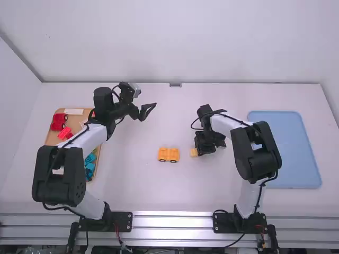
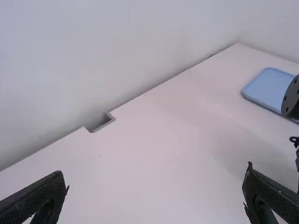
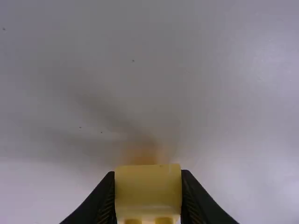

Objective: Assemble lego blocks to make yellow taxi

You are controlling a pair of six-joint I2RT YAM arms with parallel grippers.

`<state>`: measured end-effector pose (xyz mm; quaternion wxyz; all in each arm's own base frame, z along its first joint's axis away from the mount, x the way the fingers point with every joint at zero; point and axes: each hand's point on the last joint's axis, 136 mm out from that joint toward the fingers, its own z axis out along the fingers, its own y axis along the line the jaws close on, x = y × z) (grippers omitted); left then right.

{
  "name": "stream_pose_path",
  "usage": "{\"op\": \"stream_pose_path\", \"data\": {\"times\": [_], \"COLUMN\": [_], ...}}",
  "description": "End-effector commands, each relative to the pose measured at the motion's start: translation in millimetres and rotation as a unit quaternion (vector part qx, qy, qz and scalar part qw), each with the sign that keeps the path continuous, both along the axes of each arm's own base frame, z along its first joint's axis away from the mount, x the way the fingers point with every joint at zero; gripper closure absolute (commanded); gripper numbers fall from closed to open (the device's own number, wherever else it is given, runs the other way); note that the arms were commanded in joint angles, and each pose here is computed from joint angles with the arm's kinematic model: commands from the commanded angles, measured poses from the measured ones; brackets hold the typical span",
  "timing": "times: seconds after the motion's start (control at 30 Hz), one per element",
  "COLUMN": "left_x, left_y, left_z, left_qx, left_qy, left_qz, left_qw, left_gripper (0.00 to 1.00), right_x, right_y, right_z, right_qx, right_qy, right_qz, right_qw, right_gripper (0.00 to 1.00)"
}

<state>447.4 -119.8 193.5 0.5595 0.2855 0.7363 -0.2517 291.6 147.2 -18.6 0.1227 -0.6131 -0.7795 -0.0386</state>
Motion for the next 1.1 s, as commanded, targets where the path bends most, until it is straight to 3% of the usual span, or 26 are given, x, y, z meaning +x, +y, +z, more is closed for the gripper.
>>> {"op": "stream_pose_path", "data": {"times": [0.0, 0.2, 0.33, 0.37, 0.43, 0.5, 0.83, 1.07], "left_x": [0, -1, -1, -1, -1, -1, -2, -2], "left_y": [1, 1, -2, -2, -2, -2, -2, -2], "left_z": [3, 3, 3, 3, 3, 2, 1, 1], "left_qx": [-0.004, -0.003, -0.004, -0.004, -0.003, -0.004, -0.002, -0.002], "left_qy": [-0.002, -0.002, -0.002, -0.002, -0.002, 0.0, 0.003, 0.003], "left_qz": [-0.004, -0.004, -0.007, -0.007, -0.007, -0.007, -0.007, -0.007], "left_qw": [1.0, 1.0, 1.0, 1.0, 1.0, 1.0, 1.0, 1.0], "left_gripper": [0.01, 0.01, 0.01, 0.01, 0.01, 0.01, 0.01, 0.01], "right_x": [-1.9, -1.9, -2.2, -2.3, -2.7, -3.2, 5.3, 33.4], "right_y": [-2, -2, -2, -2, -2, -1, -8, -35], "right_z": [3, 3, 3, 3, 3, 3, 18, 75], "right_qx": [-0.001, -0.001, -0.001, -0.001, -0.001, 0.0, 0.056, 0.073], "right_qy": [-0.001, -0.001, 0.0, 0.0, 0.001, 0.002, -0.011, -0.06], "right_qz": [-0.004, -0.004, -0.004, -0.003, -0.005, -0.004, 0.05, 0.109], "right_qw": [1.0, 1.0, 1.0, 1.0, 1.0, 1.0, 0.997, 0.99], "right_gripper": [0.78, 0.57, 0.48, 0.43, 0.14, 0.03, 0.0, 0.01]}}
